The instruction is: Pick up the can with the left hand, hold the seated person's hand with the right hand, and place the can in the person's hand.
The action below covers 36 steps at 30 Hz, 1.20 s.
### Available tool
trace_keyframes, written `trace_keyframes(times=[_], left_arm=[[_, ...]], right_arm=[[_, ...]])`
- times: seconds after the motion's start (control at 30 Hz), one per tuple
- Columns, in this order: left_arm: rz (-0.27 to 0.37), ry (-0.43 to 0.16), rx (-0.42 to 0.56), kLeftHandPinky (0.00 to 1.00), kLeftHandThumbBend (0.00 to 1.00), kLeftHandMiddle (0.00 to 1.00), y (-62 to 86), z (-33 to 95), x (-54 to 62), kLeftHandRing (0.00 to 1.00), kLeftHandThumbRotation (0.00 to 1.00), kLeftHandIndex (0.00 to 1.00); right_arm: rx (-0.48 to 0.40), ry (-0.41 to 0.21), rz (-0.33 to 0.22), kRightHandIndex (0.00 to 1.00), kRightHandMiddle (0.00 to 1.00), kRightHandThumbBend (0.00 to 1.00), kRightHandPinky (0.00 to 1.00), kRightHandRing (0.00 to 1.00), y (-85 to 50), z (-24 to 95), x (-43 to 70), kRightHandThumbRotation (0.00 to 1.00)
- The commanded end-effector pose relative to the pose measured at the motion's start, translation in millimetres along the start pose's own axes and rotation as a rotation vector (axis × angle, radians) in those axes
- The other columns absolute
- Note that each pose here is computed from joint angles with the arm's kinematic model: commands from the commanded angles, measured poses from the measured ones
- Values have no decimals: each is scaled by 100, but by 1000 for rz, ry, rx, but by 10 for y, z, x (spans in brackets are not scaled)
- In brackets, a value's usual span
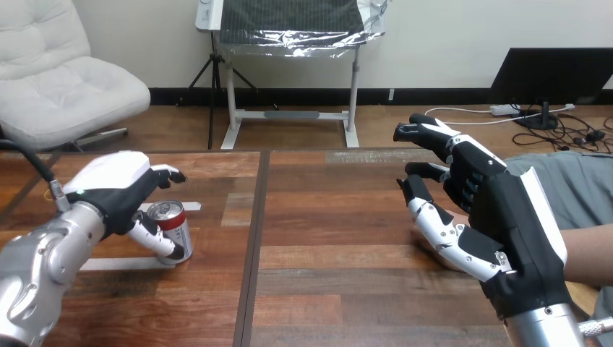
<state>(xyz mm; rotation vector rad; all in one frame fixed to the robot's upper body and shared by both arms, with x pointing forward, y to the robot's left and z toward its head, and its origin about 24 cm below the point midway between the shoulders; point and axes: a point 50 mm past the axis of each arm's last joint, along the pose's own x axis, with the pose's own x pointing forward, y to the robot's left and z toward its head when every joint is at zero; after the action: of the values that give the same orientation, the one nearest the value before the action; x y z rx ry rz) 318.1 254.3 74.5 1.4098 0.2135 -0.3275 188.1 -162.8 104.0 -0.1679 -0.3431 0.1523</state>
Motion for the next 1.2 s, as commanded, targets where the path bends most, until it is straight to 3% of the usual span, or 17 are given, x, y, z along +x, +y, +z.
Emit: trace_keyframes(times=[0.0, 0.43, 1.17], left_arm=[[75, -34, 12, 76, 90, 89, 283, 114, 112, 86, 17, 87], [81, -31, 14, 77, 91, 92, 246, 100, 194, 88, 17, 89], [155, -48, 55, 83, 90, 95, 211, 105, 270, 91, 23, 92]], right_arm=[[-17, -85, 9, 73, 89, 31, 76, 89, -39, 110, 119, 0], [-20, -80, 9, 73, 88, 32, 77, 89, -43, 114, 107, 0], [-12, -76, 10, 73, 88, 33, 77, 89, -39, 112, 102, 0]])
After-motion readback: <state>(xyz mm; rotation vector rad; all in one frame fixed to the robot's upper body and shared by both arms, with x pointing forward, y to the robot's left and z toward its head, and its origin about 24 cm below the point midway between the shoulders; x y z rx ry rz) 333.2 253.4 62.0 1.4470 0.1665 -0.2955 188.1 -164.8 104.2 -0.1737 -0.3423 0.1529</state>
